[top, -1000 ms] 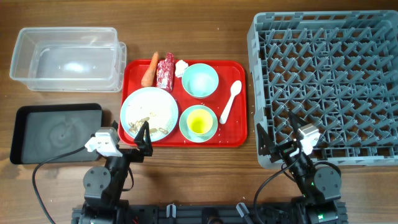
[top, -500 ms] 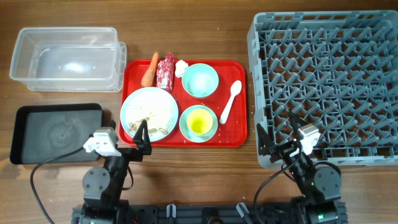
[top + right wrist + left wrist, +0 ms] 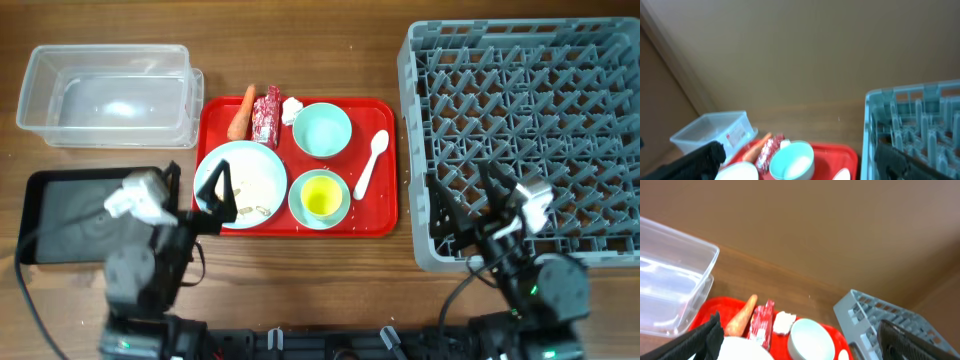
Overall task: Sort waste into correct bins and load items into the dishwasher rack
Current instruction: 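Reach the left gripper to the yellow cup and grasp it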
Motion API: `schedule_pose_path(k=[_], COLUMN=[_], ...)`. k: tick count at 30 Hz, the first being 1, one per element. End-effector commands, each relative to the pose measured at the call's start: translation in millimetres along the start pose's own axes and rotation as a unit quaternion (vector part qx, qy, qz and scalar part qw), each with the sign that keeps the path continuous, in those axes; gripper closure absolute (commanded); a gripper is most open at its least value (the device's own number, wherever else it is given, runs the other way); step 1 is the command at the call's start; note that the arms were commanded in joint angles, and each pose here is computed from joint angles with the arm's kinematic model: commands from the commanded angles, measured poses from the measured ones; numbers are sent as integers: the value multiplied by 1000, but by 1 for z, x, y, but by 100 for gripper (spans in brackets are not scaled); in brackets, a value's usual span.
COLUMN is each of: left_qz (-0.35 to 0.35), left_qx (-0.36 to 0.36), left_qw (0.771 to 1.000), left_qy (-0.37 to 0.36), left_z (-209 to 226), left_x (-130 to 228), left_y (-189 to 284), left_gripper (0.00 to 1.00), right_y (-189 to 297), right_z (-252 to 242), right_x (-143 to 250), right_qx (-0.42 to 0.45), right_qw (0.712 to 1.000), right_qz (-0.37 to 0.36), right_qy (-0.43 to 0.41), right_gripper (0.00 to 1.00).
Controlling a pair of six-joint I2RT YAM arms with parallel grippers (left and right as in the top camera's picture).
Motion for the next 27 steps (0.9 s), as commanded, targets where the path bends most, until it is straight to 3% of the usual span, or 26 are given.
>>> schedule_pose_path(k=[1,5,7,10,11,12,15,16,17,20,24,26,27], left_qz=[92,200,259,338,354,372,448,458,474,495,499,514,521], left_qx=[-76,-140,-117,-56,-61,-71,-103,-113,-162,-215,-261,-257,-262], left_qw=[993,969,957,935,929,921,884,878,865,842,823,814,807], left_qy=[15,32,53,87,91,93,83,76,39,-27,-78,-87,-94], left_z=[-33,-56,-63,-66,-64,-61,-59,-59,-56,-57,-58,-59,-58], left_x=[-45,-73,-70,-51,-44,-35,7,15,36,71,111,130,140], left_y=[-27,-67,-87,-111,-117,-121,-135,-136,-138,-141,-150,-156,-158], left_gripper=[0,0,0,2,8,0,1,4,15,28,29,35,43], right_y=[-27,-70,-94,-120,-124,-127,-132,-132,-132,-130,-127,-127,-127], right_z=[1,-5,-3,-8,-9,-11,-14,-14,-15,-17,-17,-17,-17], right_x=[-44,-65,-64,-43,-37,-32,-23,-23,-23,-21,-18,-17,-17], right_qx=[13,21,-18,-33,-31,-29,-25,-25,-15,6,10,12,12], right_qw=[996,972,957,937,933,929,921,921,921,917,911,909,909], right_qz=[89,233,288,342,354,364,382,382,382,389,401,403,403], right_qy=[21,9,-17,-54,-60,-64,-72,-72,-79,-92,-98,-101,-102], right_gripper=[0,0,0,0,0,0,0,0,0,0,0,0,0])
Point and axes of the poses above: each gripper's point midway between its finger pads, its own y axis back along the fingers, its own z axis along the line the jaws close on, x = y × z, the point moved 9 cm from there along y, back along the fingers, and after that the axes turned 10 degrees about y, right-handed, at the moved point
